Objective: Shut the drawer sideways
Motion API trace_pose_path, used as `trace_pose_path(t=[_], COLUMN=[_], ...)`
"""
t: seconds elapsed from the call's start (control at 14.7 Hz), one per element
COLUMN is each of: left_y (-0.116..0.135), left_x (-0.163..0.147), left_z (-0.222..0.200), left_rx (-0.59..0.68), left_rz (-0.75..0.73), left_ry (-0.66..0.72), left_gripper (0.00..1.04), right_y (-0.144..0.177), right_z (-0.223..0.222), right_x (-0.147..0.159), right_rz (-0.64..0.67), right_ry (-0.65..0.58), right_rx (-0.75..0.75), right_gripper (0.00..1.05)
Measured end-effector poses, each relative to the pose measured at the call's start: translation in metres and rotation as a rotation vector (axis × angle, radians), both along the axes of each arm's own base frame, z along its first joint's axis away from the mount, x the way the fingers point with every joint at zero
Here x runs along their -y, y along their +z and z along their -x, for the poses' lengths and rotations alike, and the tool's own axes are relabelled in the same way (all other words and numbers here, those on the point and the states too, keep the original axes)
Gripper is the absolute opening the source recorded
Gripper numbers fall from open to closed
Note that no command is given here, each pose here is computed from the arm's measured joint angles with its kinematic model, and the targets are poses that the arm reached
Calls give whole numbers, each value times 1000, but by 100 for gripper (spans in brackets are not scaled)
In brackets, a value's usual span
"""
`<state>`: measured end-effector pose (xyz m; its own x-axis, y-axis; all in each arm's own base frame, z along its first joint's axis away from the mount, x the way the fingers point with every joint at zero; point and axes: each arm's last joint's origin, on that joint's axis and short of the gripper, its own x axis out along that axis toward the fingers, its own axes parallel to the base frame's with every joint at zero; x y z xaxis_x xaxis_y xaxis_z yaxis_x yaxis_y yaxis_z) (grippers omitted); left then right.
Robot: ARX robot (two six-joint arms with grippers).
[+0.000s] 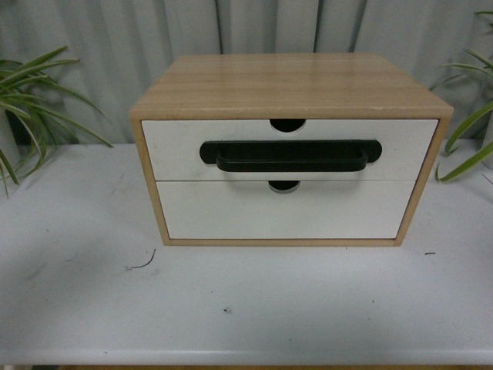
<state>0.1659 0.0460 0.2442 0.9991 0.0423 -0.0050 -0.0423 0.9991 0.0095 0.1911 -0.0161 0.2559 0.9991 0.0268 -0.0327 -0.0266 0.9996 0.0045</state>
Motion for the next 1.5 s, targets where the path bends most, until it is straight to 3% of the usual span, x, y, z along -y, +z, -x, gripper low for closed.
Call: trace_pose_path(t=[0.2, 0.41, 0.75, 1.5], left_y=[-26, -39, -58, -74], left_x=[20, 28, 46, 46], left_z=[16, 26, 40, 57], left_rx=[0, 4, 2, 16], left_rz=[4, 4, 7, 7], left_ry=[-51, -40, -53, -41], left_gripper=[34, 3, 2, 2], right_y=[-22, -46, -64, -85], right_z=[32, 42, 58, 80], right_x=[-11, -17, -16, -16], right_rz=[4, 6, 4, 4], right_ry=[-45, -18, -27, -27], right_rx=[54, 19, 30, 50], right_gripper=[27, 2, 2, 2])
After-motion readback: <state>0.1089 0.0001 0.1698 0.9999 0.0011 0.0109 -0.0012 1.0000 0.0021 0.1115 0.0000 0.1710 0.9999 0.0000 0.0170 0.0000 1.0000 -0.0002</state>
